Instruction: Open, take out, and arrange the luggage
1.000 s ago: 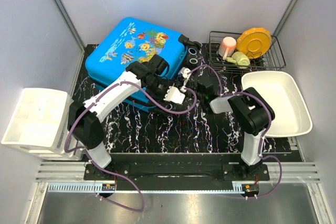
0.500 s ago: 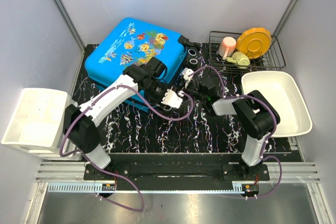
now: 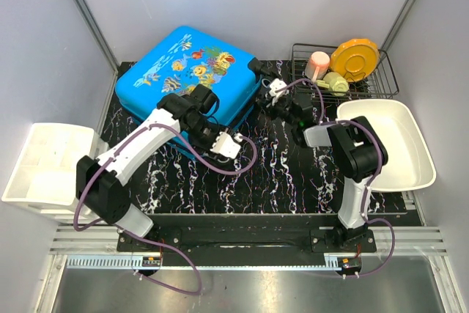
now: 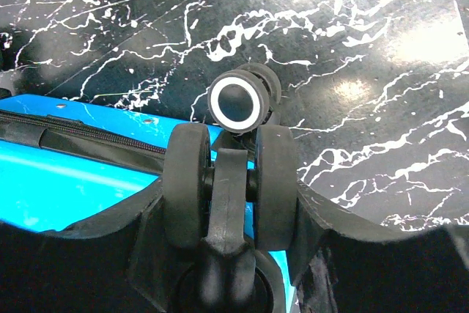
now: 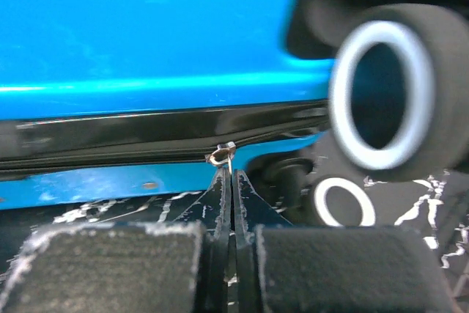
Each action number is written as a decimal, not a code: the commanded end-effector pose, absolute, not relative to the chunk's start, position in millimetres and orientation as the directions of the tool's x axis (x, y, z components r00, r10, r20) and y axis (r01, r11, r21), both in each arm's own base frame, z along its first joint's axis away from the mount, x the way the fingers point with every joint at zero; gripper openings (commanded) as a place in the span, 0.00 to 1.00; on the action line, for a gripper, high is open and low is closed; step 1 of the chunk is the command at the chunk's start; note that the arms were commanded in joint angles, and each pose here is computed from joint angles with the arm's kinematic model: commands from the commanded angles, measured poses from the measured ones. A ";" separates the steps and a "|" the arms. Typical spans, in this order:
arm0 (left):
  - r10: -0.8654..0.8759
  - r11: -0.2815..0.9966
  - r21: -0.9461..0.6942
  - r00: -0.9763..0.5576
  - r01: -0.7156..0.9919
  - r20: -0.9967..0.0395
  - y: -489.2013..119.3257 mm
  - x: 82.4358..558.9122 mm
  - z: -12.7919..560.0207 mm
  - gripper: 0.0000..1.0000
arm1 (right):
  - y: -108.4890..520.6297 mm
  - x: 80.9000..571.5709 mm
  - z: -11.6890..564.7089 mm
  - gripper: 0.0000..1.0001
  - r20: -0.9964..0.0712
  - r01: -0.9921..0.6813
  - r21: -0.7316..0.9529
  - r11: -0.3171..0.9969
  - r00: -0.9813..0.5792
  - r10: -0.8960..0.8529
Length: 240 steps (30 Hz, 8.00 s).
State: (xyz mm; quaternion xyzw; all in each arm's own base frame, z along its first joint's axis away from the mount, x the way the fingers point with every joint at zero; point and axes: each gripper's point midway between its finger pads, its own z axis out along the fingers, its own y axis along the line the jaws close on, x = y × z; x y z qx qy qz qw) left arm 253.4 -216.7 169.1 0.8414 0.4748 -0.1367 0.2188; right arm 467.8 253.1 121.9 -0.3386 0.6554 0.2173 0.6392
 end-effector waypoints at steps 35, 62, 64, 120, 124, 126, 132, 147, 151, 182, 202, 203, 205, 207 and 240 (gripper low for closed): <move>0.798 -0.583 -0.041 0.562 0.811 -0.218 -72.3 172.5 134.1 0.00 | 204.9 611.8 177.1 0.00 -0.952 -0.819 -0.254 0.514 0.304 0.015; 0.864 0.091 0.480 0.171 0.872 -0.474 -141.3 305.4 256.5 0.89 | 201.8 560.8 147.7 0.78 -0.938 -0.776 -0.009 0.631 -0.213 -0.275; 0.802 0.275 0.464 0.065 0.842 -0.593 -139.8 317.7 278.9 0.92 | 201.1 557.5 142.1 0.78 -0.922 -0.771 0.008 0.637 -0.252 -0.293; 0.114 0.874 -0.042 -0.289 0.483 -0.951 -27.4 485.7 373.6 0.99 | 387.3 271.8 220.2 0.89 -0.896 -0.912 -0.394 -0.116 0.409 -0.174; 0.104 0.848 -0.087 -0.325 0.523 -0.940 -42.6 437.0 358.9 0.99 | 411.5 271.2 217.8 0.89 -0.905 -0.917 -0.381 -0.118 0.396 -0.156; 0.111 0.834 -0.110 -0.359 0.541 -0.927 -48.1 412.5 344.3 0.99 | 425.2 271.3 223.4 0.88 -0.904 -0.912 -0.392 -0.119 0.406 -0.130; 0.107 0.822 -0.157 -0.418 0.547 -0.902 -57.0 365.2 315.1 0.98 | 451.7 259.3 242.2 0.86 -0.930 -0.934 -0.349 -0.078 0.355 -0.097; 0.082 0.774 -0.213 -0.428 0.596 -0.900 -80.6 333.1 310.9 0.97 | 321.6 324.3 184.6 0.70 -0.964 -0.902 -0.076 0.426 -0.043 -0.262; 0.170 0.739 -0.151 -0.398 0.657 -0.902 -92.3 318.6 307.7 0.96 | 328.6 333.0 180.7 0.72 -0.960 -0.931 -0.013 0.366 -0.090 -0.264; 0.031 0.861 -0.245 -0.526 0.446 -0.850 -87.1 286.6 277.4 0.95 | 346.2 393.8 149.9 0.17 -0.673 -0.629 -0.660 0.411 0.250 -0.696; 0.244 0.735 -0.175 -0.497 0.655 -0.832 -149.5 260.6 235.9 0.99 | 336.9 373.4 160.8 0.00 -0.917 -0.942 -0.048 0.332 -0.090 -0.388; 0.250 0.736 -0.175 -0.502 0.654 -0.828 -152.2 261.6 234.5 0.99 | 337.6 372.9 159.3 0.00 -0.917 -0.942 -0.034 0.334 -0.104 -0.385; 0.269 0.722 -0.179 -0.509 0.669 -0.818 -164.3 261.6 230.4 0.99 | 339.3 372.4 160.8 0.00 -0.919 -0.942 -0.019 0.334 -0.115 -0.376; 0.278 0.716 -0.182 -0.513 0.674 -0.812 -172.3 262.1 228.4 0.99 | 339.7 373.1 162.5 0.00 -0.920 -0.939 -0.005 0.345 -0.131 -0.368; 0.654 0.650 -0.030 -0.579 0.760 -0.487 -70.5 196.5 148.0 0.00 | 249.0 445.2 165.5 0.00 -0.886 -0.765 -0.114 0.634 -0.211 -0.413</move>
